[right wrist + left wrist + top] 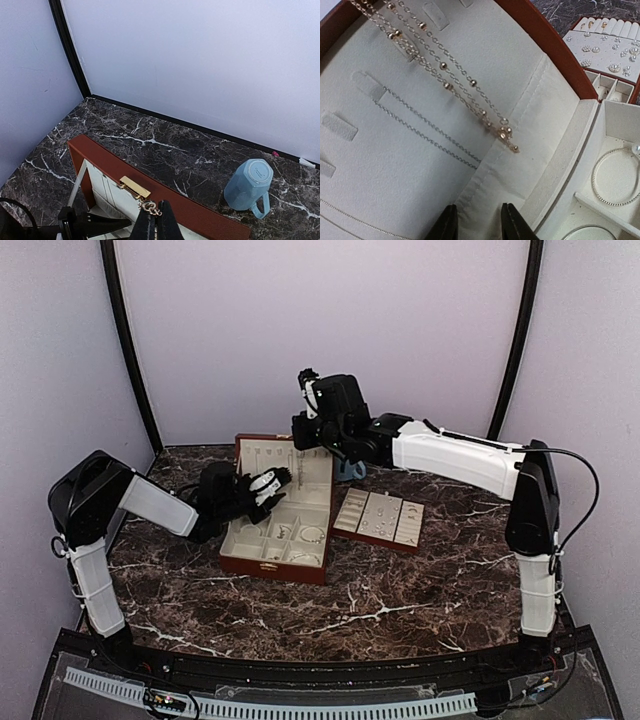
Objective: Organize the mixed jewelry
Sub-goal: Open the compartment pouch of the jewelry box.
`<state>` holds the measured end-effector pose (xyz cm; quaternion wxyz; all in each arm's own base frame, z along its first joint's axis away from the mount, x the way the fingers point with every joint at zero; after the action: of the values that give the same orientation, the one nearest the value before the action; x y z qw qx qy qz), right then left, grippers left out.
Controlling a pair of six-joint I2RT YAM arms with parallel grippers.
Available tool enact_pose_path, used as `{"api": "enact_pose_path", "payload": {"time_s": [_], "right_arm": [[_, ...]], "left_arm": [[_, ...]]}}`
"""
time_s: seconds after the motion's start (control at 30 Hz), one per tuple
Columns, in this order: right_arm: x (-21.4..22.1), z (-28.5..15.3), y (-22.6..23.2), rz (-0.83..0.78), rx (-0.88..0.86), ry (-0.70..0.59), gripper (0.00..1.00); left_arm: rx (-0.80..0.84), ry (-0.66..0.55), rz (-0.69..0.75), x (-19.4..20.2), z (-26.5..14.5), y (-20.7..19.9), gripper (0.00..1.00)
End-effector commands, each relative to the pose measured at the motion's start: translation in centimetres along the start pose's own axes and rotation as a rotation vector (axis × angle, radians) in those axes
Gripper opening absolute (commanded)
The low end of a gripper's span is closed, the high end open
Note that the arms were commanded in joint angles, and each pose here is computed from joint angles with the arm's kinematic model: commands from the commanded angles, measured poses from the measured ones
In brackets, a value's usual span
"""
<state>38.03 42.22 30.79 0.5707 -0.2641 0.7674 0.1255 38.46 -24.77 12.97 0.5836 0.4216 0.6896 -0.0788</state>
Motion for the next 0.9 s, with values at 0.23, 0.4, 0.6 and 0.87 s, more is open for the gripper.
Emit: {"api": "enact_pose_path", "payload": {"time_s": [0.23, 0.4, 0.6, 0.87], "right_arm": [[-3.6, -2.0, -1.1, 0.042, 0.006, -0.099, 0.0], [-3.4, -1.9, -1.1, 0.041, 0.005, -0.094, 0.0], [-3.3, -2.0, -1.2, 0.042, 0.008, -0.09, 0.0], [-3.2, -2.1, -1.1, 0.048, 0.002, -0.093, 0.0]], "left_arm": [[-0.081, -0.154, 0.109, -2.5, -1.7, 0.3, 0.49], [-0.027, -0.139, 0.107, -2.3, -0.7, -0.2, 0.5], [0.031, -0.137, 0.128, -2.3, 0.2, -0.7, 0.5], [0.066, -0.093, 0.118, -1.4, 1.3, -1.1, 0.47]]}}
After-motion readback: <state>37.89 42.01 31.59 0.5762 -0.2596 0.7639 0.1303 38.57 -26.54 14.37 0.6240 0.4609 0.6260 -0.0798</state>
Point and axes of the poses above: each gripper's point midway between its finger pads, its own z axis out along the fingers, its own y axis along the line the jaws close on, x = y × z, the point moved 6 cm from there along -z, back along the fingers, and after that the axes turned 12 degrees about -z, right-handed, at the moved point
